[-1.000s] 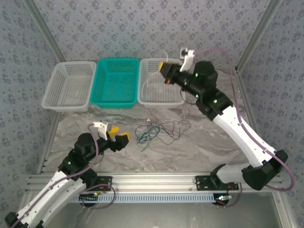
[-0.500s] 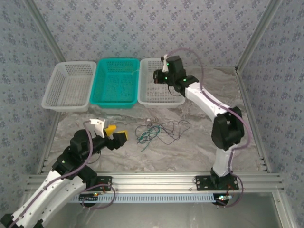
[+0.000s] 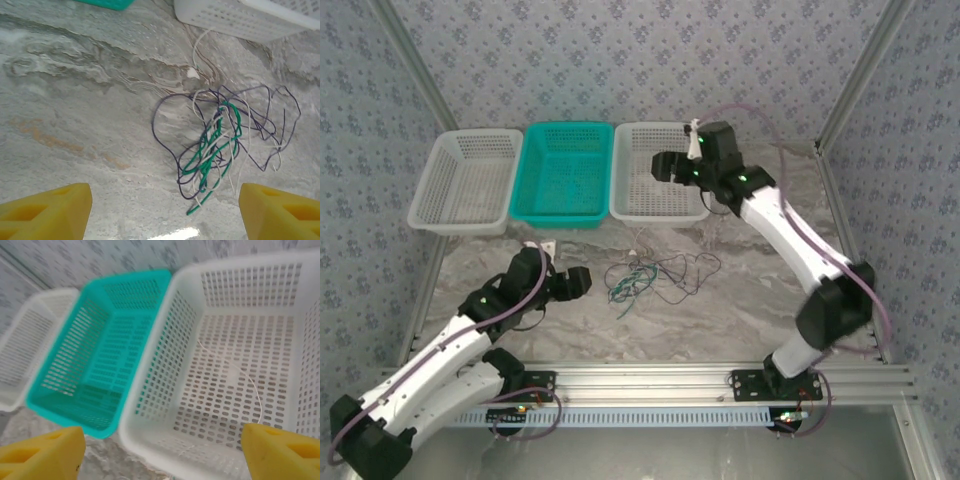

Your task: Untangle the cables

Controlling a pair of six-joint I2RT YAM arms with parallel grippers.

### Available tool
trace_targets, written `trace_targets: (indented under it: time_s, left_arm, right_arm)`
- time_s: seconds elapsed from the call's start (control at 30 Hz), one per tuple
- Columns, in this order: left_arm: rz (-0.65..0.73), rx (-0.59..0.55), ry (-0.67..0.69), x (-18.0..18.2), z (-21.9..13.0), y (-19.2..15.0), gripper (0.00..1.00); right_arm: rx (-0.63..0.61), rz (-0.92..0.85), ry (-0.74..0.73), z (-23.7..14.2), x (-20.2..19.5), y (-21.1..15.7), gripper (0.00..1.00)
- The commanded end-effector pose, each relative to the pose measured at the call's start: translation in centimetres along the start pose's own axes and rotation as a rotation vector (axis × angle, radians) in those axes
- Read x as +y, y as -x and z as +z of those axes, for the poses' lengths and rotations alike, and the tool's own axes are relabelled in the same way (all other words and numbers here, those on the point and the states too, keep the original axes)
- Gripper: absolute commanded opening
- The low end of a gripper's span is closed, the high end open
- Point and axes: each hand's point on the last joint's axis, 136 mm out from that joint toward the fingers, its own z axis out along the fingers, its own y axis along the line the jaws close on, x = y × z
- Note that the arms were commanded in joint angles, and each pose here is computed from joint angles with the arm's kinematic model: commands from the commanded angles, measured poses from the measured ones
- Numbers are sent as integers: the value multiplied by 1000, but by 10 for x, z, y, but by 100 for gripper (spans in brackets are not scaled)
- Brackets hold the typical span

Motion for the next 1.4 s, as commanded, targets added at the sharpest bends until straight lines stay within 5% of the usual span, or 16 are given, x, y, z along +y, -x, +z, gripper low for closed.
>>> trace_targets:
  time_s: [0.0,0.17,0.43,0.73,1.1,1.37]
  left_arm:
    - [80,11,-118,-32,4,5,77]
    - [158,89,-110,-47,33,-7,72]
    - [264,159,-117,-71,77,0,58]
    - [381,310,-129,-71,116,-15,46]
    - [376,313,-152,-66,138,-21,29]
    - [372,356,-193,-67,138,-35,36]
  right_arm:
    - [22,-45,-12,-31,6,-42,83]
    - [51,30,32,-57,10,-132,78]
    - [254,149,61,-41,13,-243,75]
    - [280,152,-33,-40,-3,-256,74]
    - [263,159,-55,-44,-8,-253,74]
    - [257,173,-67,-45,-10,-253,74]
